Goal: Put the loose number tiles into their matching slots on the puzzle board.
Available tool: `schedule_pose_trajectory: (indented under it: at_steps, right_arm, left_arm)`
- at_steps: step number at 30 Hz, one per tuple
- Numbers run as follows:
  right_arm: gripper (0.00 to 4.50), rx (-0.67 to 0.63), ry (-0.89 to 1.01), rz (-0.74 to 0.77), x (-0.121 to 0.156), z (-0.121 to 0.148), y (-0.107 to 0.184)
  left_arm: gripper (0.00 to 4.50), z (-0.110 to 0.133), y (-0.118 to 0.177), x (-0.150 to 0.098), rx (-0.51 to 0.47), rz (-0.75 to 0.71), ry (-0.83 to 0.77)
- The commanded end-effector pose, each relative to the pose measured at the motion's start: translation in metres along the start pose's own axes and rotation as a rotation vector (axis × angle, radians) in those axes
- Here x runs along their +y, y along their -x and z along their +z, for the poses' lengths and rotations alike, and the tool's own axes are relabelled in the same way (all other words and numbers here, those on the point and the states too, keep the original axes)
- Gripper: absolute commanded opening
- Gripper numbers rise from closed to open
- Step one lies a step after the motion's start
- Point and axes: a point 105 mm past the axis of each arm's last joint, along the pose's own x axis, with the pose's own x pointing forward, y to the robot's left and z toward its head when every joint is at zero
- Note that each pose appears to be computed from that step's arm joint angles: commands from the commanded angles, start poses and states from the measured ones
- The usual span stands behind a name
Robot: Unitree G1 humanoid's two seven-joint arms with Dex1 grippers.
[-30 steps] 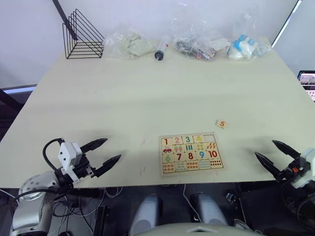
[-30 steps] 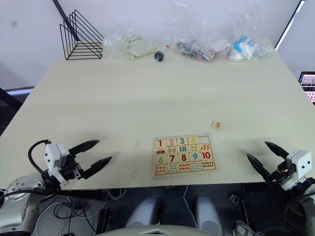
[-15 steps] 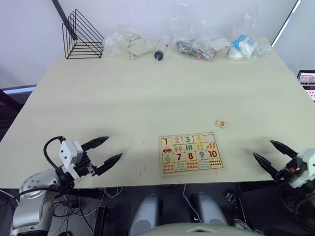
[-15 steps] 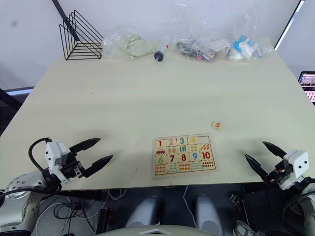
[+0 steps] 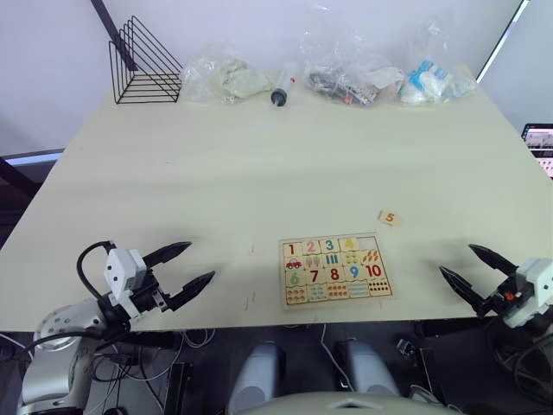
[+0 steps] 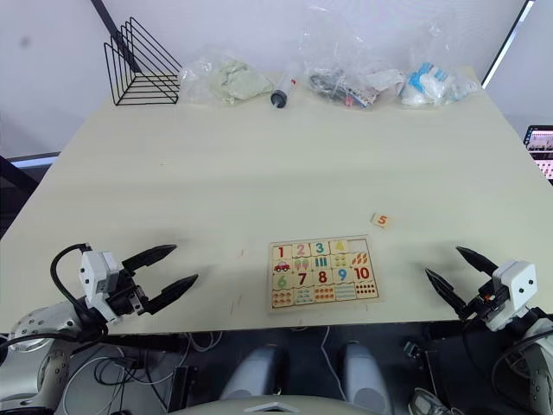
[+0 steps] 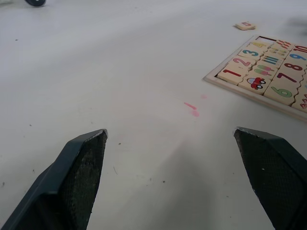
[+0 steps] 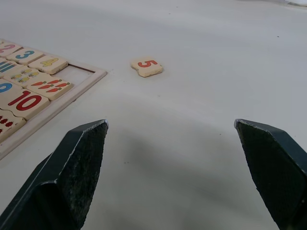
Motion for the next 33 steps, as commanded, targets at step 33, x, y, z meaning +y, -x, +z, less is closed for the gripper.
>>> schedule_pose_trajectory:
  at_steps: [33]
  right_arm:
    - [4.43, 0.261, 0.173, 0.394, -0.009, 0.027, -0.113]
  left_arm:
    - [4.5, 0.042, -0.034, -0.022, -0.05, -0.521, -0.196]
